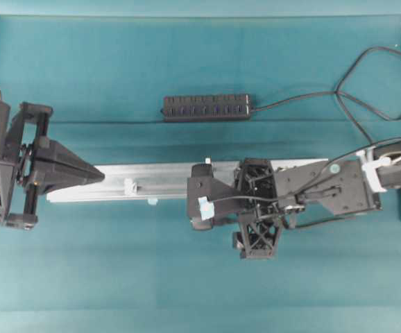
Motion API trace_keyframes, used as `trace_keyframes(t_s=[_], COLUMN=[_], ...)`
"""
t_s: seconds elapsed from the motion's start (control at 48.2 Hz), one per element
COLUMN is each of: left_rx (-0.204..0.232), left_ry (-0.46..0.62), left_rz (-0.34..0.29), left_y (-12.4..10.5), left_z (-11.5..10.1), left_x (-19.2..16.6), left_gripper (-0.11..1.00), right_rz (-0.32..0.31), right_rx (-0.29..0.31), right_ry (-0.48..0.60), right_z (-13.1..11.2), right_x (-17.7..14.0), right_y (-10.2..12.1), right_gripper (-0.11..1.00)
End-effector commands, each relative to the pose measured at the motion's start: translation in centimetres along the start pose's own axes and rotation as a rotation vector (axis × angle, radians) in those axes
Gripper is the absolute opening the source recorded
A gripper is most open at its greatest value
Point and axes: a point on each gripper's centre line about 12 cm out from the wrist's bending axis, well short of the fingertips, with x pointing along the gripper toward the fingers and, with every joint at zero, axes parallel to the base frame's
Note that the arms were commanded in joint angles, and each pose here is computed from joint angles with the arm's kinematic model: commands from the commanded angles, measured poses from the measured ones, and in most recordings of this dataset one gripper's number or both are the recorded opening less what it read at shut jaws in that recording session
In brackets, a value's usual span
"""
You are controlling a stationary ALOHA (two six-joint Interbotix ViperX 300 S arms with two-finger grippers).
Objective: Pass the USB cable through three rings with both arms.
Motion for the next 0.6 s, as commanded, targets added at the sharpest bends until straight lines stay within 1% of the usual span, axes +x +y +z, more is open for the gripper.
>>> trace_keyframes(t_s=[0.0, 0.27, 0.581], left_rx=[-0.001, -0.003, -0.003], left_ry=[-0.020, -0.020, -0.024], left_rz=[0.002, 0.006, 0.013], left_y=[0.0, 0.2, 0.4], left_z=[0.7, 0.7, 0.8], left_x=[-0.1, 0.0, 0.0], left_gripper=[0.01, 0.01, 0.01], right_rz=[0.003, 0.001, 0.002], right_rx=[-0.014, -0.016, -0.012], right_ry=[-0.012, 0.009, 0.006], right_z=[0.1, -0.6, -0.6], right_x=[0.2, 1.1, 1.4], right_y=[0.3, 0.3, 0.3], right_gripper=[0.54, 0.54, 0.53])
